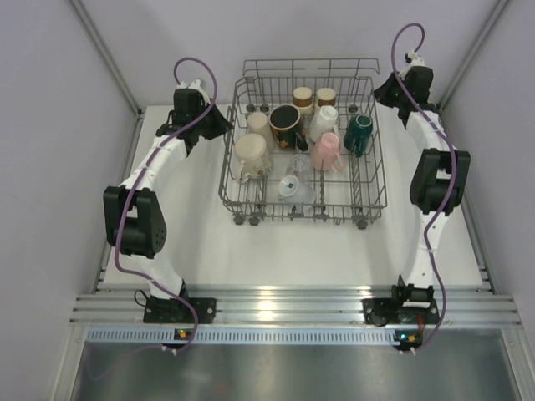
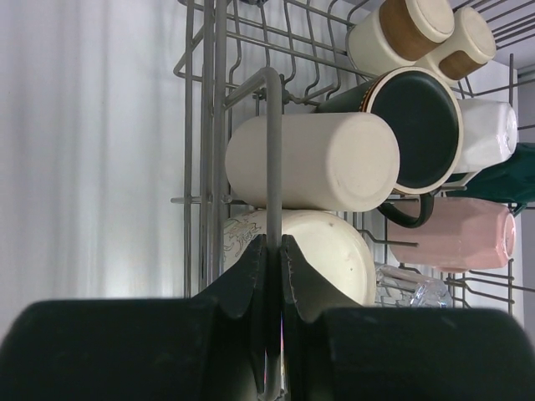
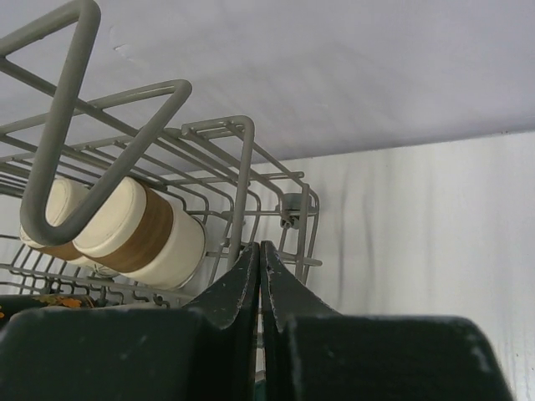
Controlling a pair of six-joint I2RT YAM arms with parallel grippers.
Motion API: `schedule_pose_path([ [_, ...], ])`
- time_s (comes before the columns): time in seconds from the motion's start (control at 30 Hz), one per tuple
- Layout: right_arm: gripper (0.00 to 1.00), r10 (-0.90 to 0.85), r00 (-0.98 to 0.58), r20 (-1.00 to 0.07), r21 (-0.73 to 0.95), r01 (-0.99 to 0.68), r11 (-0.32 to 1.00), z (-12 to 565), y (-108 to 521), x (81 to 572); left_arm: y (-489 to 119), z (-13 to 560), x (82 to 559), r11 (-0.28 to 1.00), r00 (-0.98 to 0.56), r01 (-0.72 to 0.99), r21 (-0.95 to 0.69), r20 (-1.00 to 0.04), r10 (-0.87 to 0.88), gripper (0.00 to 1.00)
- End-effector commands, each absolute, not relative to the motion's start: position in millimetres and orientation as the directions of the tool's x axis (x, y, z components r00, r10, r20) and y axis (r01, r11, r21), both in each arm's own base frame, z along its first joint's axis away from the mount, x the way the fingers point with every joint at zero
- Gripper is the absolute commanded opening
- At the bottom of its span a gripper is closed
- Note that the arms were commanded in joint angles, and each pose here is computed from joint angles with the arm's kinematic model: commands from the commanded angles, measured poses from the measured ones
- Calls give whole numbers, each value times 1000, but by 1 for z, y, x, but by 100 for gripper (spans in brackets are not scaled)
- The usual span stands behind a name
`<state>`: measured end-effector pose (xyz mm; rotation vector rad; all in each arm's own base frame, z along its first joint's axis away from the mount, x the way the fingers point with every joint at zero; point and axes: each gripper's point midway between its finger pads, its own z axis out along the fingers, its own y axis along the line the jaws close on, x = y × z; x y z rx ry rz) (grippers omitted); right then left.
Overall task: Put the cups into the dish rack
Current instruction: Move the dish rack
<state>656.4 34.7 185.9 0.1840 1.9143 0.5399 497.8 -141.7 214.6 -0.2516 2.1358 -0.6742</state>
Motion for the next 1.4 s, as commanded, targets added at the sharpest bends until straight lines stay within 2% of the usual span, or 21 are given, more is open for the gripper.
schedule_pose_path([
  [0.0, 0, 337, -416, -845, 497, -378, 781, 226, 135, 644, -175, 246, 510, 773, -554, 192, -604, -717, -423, 0],
  [0.1, 1, 330, -443, -834, 499, -348, 794, 217, 130, 642, -167, 251, 511, 801, -528, 173, -573, -741, -415, 29],
  [0.13, 4, 338, -440, -832, 497, -321, 806, 218, 123, 640, -160, 251, 512, 820, -517, 146, -553, -749, -413, 45],
  [0.23, 14, 378, -413, -829, 506, -265, 821, 235, 98, 633, -150, 275, 513, 847, -467, 149, -510, -792, -394, 59],
  [0.27, 18, 385, -429, -817, 516, -245, 821, 229, 95, 626, -148, 281, 512, 853, -455, 150, -500, -801, -389, 69],
  [0.3, 31, 407, -413, -814, 520, -209, 828, 232, 72, 624, -147, 293, 509, 856, -437, 164, -490, -814, -382, 73],
  [0.33, 37, 425, -373, -825, 519, -200, 831, 255, 55, 617, -146, 305, 509, 858, -416, 174, -483, -826, -381, 78],
  [0.37, 51, 434, -385, -814, 527, -177, 831, 249, 47, 609, -144, 310, 507, 864, -413, 174, -473, -831, -372, 88],
  [0.43, 69, 451, -340, -825, 521, -152, 840, 275, 22, 593, -141, 324, 502, 869, -392, 180, -461, -843, -367, 95],
  [0.47, 86, 456, -355, -816, 524, -124, 842, 268, 15, 584, -138, 333, 500, 875, -377, 178, -451, -852, -362, 98],
  [0.5, 99, 447, -320, -835, 504, -120, 855, 288, 7, 573, -134, 335, 498, 883, -373, 161, -441, -855, -359, 98],
  [0.77, 99, 440, -348, -828, 458, 32, 888, 312, -14, 494, -130, 351, 466, 887, -374, 185, -424, -865, -335, 98],
  [0.8, 99, 442, -320, -838, 459, 24, 888, 331, -12, 480, -132, 351, 462, 883, -381, 197, -426, -863, -332, 98],
  [0.87, 99, 448, -328, -832, 467, 24, 884, 333, -8, 461, -132, 355, 447, 876, -381, 216, -430, -864, -330, 98],
  [0.9, 99, 441, -303, -845, 465, -8, 885, 351, -1, 444, -133, 356, 442, 872, -382, 229, -433, -864, -329, 98],
  [1.1, 99, 410, -262, -874, 452, -123, 883, 376, 24, 386, -157, 380, 386, 779, -398, 412, -473, -862, -314, 98],
  [1.37, 99, 414, -276, -868, 481, -256, 838, 370, 54, 349, -179, 393, 330, 655, -390, 573, -493, -867, -310, 98],
])
